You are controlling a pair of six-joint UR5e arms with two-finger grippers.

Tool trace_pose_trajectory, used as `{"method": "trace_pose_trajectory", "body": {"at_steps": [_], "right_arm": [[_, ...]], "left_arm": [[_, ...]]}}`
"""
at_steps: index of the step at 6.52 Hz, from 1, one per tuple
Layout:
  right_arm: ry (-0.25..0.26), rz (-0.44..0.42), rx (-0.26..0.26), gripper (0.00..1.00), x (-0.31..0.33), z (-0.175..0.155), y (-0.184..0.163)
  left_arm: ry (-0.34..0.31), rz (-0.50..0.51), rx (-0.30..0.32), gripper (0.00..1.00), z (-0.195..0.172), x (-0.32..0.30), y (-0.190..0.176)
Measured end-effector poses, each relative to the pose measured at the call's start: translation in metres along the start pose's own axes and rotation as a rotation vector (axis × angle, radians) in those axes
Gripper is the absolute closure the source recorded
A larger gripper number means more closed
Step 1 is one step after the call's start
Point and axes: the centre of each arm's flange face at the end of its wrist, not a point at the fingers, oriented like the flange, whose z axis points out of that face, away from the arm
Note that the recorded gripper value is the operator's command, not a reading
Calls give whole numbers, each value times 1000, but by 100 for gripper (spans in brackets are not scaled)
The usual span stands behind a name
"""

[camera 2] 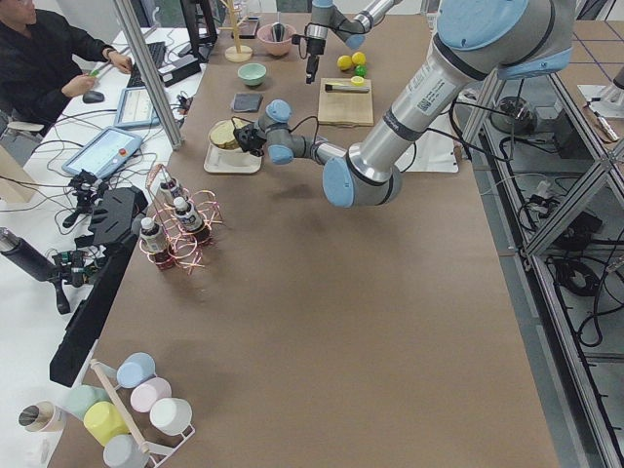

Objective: Make sandwich and place on tray
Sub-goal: 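Carry the plate with the left gripper and set it on the white tray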

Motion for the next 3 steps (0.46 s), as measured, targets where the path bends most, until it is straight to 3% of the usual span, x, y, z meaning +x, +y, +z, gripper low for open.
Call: {"method": "trace_pose_trajectory", "body": {"at_steps": [1,3], "right_arm": [[2,1,2,1,1,1,0],[8,3,5,1,1,6,-2]], "left_arm": [[-5,19,2,42,3,-3,3],[-10,34,-4,39,5,-7,13]]}}
